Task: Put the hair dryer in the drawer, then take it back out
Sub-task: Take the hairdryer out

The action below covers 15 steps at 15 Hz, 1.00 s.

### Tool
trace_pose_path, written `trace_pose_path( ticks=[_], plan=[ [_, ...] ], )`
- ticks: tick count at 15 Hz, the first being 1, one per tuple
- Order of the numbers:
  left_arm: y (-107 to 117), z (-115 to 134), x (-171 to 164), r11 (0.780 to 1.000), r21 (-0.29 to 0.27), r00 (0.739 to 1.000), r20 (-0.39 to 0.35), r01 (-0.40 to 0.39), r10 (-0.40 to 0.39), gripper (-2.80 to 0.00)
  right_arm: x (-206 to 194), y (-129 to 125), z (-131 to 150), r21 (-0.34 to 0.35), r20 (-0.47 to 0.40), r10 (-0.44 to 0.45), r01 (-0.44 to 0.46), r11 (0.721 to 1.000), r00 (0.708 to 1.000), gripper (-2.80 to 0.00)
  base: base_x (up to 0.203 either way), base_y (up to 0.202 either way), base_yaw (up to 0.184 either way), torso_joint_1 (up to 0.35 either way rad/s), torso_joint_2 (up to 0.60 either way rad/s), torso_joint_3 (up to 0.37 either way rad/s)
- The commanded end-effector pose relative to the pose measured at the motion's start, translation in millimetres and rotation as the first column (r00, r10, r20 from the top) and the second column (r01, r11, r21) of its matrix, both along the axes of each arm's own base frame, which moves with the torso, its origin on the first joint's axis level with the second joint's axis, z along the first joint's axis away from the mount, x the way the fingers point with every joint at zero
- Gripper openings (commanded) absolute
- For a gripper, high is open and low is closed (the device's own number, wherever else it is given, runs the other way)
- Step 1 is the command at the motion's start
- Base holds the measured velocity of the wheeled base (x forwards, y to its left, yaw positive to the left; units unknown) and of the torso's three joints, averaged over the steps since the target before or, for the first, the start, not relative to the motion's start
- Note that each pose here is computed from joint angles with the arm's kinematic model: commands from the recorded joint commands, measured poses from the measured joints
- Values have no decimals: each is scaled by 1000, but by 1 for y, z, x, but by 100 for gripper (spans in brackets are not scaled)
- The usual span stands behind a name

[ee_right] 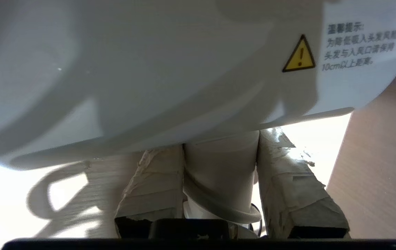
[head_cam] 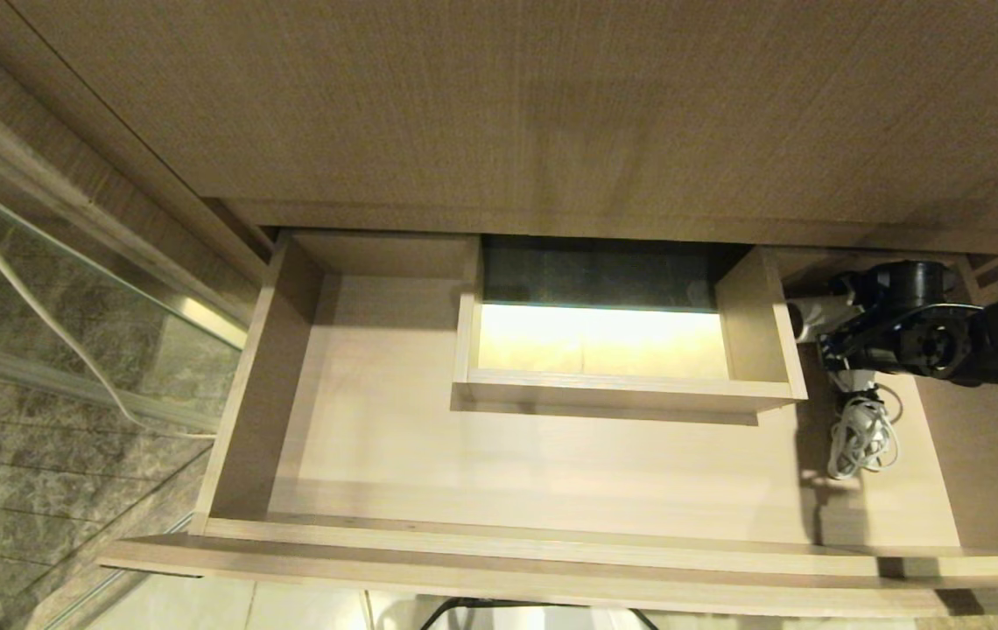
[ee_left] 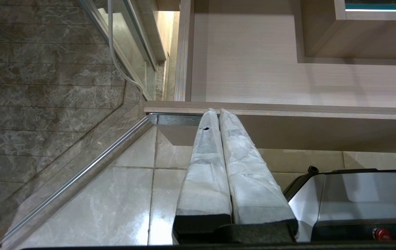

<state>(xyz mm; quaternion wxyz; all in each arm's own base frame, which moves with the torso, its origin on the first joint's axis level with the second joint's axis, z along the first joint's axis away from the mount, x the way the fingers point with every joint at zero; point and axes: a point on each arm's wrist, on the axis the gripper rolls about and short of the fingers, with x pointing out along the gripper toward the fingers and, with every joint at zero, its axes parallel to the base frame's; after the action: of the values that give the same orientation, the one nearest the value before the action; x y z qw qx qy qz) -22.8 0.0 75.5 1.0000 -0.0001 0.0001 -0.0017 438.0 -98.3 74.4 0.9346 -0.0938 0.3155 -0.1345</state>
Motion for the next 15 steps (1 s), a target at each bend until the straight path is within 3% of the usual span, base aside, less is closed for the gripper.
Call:
trace_pose_path(
  ticks=[1,8,15],
  plan=[
    [0,0,0,1000,0,1000,-1,0,0,-280,-5,1,9,2,6,0,0,1000,1000,-280,0,0,0,0,0,0],
    [0,0,0,1000,0,1000,-1,0,0,-280,-43,8,50,4,16,-2,2,1000,1000,-280,0,0,0,0,0,0],
    [0,0,0,1000,0,1000,-1,0,0,-280,-92,19,94,-13,83,10,-9,1000,997,-280,0,0,0,0,0,0]
  ],
)
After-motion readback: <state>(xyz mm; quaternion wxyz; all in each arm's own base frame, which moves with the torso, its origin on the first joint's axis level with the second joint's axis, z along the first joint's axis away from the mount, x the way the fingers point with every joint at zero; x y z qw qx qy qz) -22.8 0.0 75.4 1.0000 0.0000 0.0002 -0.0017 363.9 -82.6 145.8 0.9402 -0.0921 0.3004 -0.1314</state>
